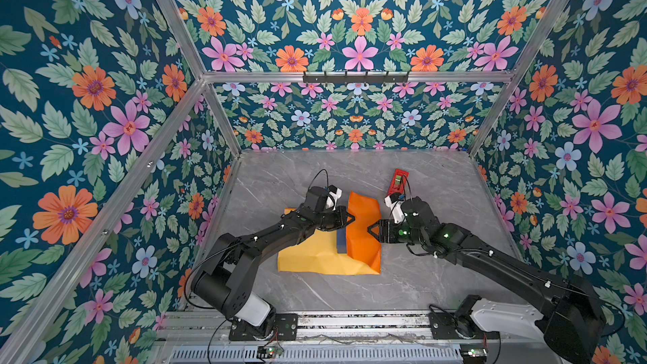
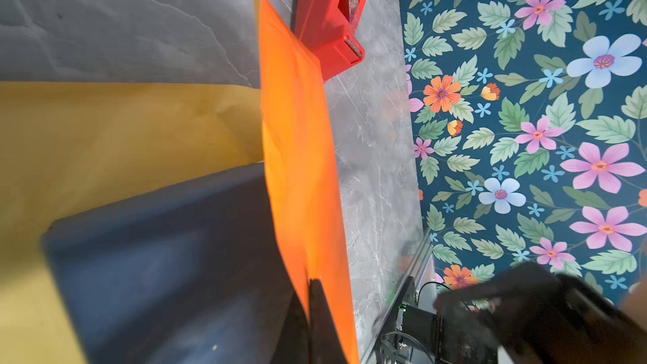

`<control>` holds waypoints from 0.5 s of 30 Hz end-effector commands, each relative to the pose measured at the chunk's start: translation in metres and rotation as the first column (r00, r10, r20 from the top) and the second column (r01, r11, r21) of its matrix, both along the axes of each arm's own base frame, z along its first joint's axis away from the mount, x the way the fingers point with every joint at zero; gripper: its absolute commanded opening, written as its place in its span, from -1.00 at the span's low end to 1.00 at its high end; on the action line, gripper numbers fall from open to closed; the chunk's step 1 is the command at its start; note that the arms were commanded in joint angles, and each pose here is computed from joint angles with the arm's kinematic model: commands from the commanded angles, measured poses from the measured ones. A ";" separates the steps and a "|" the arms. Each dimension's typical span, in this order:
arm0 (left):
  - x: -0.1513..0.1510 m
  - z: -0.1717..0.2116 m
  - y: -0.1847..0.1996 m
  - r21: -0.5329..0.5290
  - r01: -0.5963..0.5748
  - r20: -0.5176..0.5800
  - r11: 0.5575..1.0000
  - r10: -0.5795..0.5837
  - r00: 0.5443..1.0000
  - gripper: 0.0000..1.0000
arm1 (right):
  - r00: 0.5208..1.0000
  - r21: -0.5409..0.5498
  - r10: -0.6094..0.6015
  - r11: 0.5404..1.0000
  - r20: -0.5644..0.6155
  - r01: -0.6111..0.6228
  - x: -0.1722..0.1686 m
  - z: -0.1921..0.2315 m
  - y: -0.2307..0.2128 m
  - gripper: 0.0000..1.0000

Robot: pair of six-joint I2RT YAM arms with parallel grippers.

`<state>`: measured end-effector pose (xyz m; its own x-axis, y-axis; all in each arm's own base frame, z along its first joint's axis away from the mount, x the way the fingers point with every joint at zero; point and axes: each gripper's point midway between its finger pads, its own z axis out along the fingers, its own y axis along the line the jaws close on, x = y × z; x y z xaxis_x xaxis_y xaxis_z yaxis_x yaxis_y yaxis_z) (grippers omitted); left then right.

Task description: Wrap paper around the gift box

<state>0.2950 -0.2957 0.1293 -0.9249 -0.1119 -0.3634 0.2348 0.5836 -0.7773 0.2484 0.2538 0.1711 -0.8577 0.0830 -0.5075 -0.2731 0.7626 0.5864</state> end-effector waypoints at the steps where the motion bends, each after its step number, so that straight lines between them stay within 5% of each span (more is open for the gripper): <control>1: 0.004 0.012 0.001 -0.036 -0.010 0.042 0.999 0.012 0.999 -1.00 | 0.998 -0.013 -0.038 0.999 -0.050 0.038 0.003 -0.008 -0.012 0.40; 15: 0.000 0.001 0.016 -0.021 -0.042 0.038 0.999 0.043 0.998 -1.00 | 0.973 -0.063 -0.124 0.992 -0.194 0.114 0.047 -0.046 -0.013 0.60</control>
